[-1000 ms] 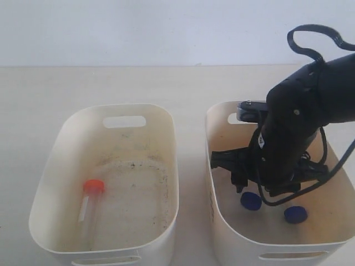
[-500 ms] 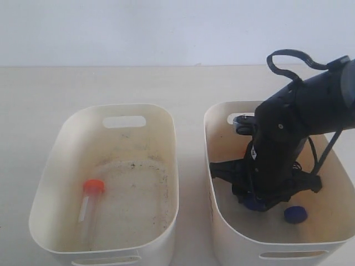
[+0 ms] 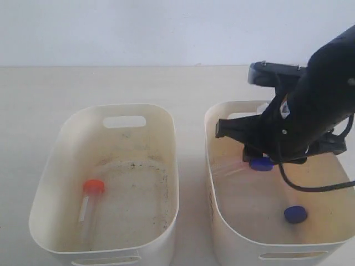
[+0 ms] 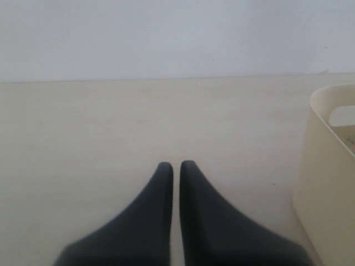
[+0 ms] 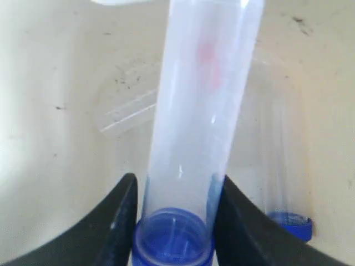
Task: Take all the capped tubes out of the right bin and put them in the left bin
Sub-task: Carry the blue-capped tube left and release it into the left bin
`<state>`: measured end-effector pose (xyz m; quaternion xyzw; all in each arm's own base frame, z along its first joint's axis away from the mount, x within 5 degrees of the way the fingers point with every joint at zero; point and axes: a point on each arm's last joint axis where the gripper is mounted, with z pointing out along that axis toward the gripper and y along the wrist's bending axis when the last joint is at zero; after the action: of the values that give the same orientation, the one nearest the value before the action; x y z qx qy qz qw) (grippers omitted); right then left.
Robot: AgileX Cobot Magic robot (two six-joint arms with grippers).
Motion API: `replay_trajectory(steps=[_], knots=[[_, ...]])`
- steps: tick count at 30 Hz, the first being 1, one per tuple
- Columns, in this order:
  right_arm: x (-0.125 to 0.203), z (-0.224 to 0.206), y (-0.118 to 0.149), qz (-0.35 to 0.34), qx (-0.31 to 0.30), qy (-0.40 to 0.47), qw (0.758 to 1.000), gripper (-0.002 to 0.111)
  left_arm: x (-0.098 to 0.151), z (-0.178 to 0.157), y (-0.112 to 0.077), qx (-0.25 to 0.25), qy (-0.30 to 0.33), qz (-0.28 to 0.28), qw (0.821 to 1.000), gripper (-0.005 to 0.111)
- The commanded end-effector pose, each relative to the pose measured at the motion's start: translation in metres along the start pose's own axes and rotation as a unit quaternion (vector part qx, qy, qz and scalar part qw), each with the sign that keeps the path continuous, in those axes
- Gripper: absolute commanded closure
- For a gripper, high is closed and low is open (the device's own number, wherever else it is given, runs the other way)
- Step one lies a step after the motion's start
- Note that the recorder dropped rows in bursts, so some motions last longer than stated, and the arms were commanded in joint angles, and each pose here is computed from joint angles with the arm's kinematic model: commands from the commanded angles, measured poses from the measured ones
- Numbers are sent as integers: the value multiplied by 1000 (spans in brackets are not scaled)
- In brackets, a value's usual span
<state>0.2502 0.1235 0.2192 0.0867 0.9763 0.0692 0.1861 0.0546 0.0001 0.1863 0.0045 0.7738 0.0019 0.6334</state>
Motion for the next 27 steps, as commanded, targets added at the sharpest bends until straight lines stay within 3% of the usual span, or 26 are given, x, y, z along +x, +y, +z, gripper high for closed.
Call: replay_trajectory(steps=[1, 8, 18, 24, 27], knots=[[-1, -34, -5, -20, -25, -43, 999, 108, -2, 0, 0, 1, -5, -7, 1000, 102], [10, -75, 10, -62, -104, -106, 987, 108, -2, 0, 0, 1, -5, -7, 1000, 102], [45, -80, 87, -130, -288, -146, 938, 108, -2, 0, 0, 1, -5, -7, 1000, 102], [60, -44, 109, -179, -272, -115, 939, 108, -2, 0, 0, 1, -5, -7, 1000, 102], [64, -26, 113, -195, -252, -99, 943, 93, -2, 0, 0, 1, -5, -7, 1000, 102]])
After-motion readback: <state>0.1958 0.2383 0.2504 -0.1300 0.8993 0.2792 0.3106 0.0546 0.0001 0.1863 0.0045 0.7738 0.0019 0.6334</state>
